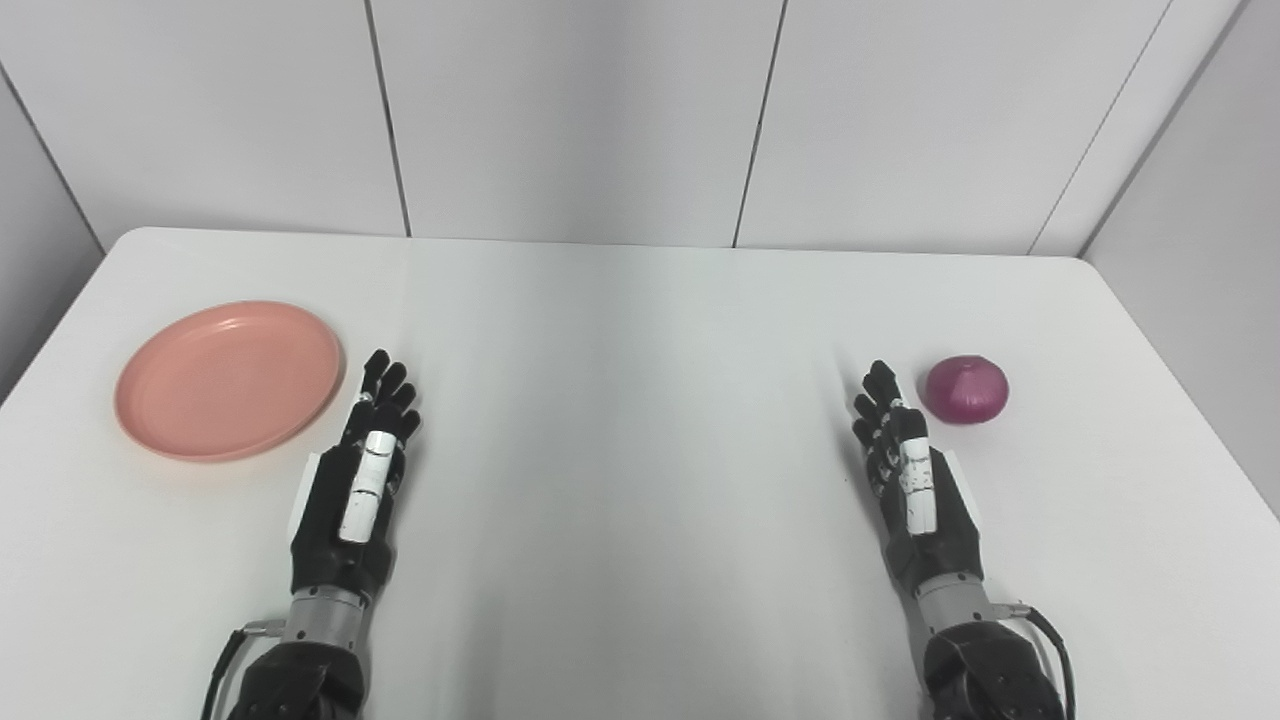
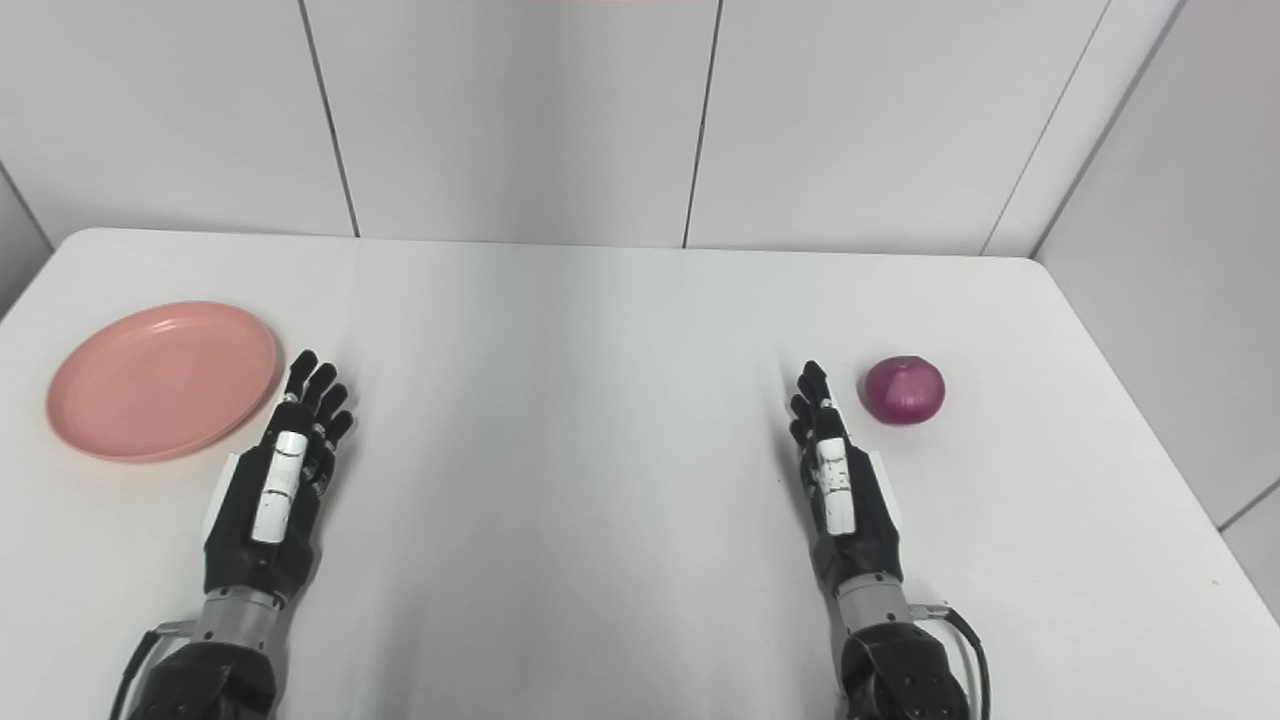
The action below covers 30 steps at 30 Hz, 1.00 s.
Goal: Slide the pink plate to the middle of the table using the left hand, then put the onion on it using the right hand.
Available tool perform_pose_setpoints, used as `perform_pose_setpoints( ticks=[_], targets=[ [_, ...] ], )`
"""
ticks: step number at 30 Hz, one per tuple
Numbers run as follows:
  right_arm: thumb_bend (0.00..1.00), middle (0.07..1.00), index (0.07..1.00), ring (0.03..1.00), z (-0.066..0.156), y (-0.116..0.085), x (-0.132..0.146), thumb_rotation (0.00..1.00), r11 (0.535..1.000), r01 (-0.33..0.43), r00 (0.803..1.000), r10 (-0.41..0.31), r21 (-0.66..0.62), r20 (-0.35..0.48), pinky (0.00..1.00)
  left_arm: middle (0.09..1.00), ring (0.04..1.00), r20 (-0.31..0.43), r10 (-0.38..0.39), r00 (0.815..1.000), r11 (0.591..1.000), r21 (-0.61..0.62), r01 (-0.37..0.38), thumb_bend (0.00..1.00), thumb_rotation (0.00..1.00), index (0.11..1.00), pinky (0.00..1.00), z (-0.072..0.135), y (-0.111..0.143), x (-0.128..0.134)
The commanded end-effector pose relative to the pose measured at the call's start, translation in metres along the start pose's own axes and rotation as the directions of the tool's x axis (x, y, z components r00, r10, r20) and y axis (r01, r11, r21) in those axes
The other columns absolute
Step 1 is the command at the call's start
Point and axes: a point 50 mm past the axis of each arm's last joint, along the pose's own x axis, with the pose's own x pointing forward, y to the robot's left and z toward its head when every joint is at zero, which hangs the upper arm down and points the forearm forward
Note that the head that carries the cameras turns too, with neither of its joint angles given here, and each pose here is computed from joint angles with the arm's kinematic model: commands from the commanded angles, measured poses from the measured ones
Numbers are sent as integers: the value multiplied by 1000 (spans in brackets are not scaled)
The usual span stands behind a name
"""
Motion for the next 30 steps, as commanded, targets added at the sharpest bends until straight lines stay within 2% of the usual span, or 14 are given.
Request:
perform_pose_setpoints(
  ticks=[1, 30],
  targets=[
    [862, 1000, 1000, 1000, -45, 5, -28, 987, 1000, -13, 983, 18, 27, -181, 1000, 1000, 1000, -140, 36, 989, 999, -14, -38, 735, 800, 1000, 1000, -37, 13, -23],
    [851, 1000, 998, 1000, -44, 2, -27, 987, 1000, -11, 985, 16, 28, -174, 1000, 1000, 1000, -144, 23, 989, 1000, -16, -26, 709, 802, 1000, 1000, -38, 11, -23]
  ],
)
